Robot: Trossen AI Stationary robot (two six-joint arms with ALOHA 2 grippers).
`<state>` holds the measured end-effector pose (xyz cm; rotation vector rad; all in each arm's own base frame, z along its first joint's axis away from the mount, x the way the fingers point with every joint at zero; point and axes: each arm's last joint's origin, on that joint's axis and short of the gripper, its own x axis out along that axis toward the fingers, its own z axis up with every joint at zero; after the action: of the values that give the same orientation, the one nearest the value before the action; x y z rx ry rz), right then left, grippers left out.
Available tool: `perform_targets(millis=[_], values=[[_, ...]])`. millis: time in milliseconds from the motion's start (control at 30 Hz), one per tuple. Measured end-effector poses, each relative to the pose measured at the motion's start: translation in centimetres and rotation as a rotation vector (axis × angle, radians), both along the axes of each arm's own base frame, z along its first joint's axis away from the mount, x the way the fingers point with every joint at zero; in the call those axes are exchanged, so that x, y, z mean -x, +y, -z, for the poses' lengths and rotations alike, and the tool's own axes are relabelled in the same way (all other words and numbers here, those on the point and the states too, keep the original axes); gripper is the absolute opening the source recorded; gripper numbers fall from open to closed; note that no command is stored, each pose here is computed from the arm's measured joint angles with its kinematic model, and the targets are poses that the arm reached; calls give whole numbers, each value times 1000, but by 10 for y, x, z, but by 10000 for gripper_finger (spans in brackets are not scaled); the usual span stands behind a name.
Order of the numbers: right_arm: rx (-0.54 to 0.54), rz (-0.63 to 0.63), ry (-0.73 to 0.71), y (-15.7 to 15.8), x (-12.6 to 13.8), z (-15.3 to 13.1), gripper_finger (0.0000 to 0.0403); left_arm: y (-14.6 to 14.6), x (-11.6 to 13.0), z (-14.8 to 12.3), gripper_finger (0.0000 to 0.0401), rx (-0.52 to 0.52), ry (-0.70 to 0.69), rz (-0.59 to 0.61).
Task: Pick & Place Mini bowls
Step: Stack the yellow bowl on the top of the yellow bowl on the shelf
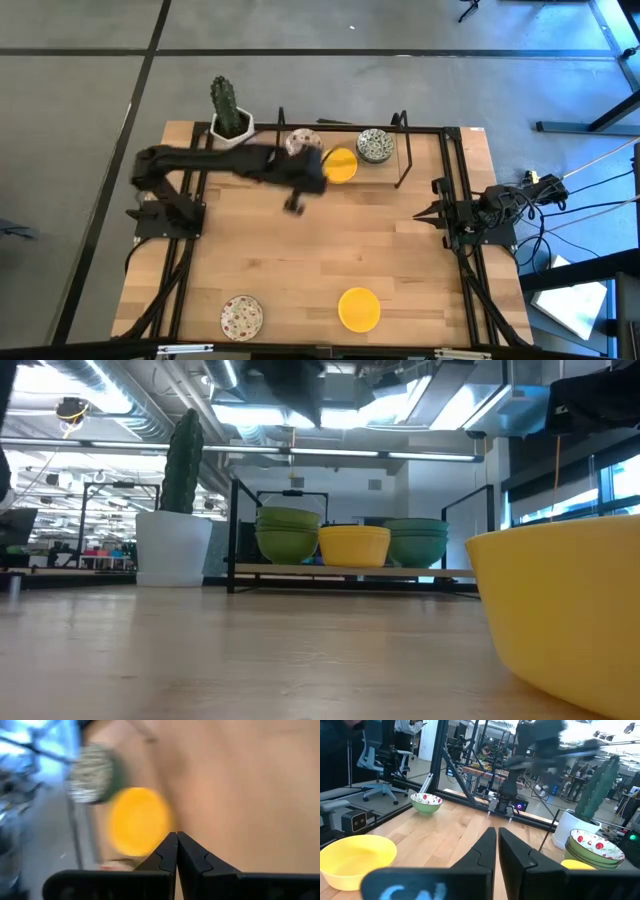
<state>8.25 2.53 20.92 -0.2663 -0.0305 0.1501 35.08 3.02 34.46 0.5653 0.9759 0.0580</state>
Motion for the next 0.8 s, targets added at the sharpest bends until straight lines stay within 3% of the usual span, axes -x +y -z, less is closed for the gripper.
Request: perform_targets(millis=[100, 233, 433, 533, 600, 667, 800], values=[[-1, 0, 0, 0, 0, 0, 22, -31, 38, 11, 2, 103, -12, 56], [-1, 0, -2, 0, 0, 0, 22, -45, 87, 45, 1, 221, -196, 151], [9, 2, -40, 0, 0, -4, 22, -32, 139, 80, 1, 300, -786, 258], [21, 13, -31, 0, 0, -3, 22, -22, 152, 92, 2, 321, -1037, 148], [42, 12, -30, 0, 0, -2, 22, -18, 158, 101, 2, 328, -1074, 106], [51, 20, -22, 0, -1, 1, 22, -18, 160, 105, 2, 337, -1062, 153], [51, 85, -23, -2, -1, 1, 22, -16, 161, 111, 2, 261, -1040, 179]])
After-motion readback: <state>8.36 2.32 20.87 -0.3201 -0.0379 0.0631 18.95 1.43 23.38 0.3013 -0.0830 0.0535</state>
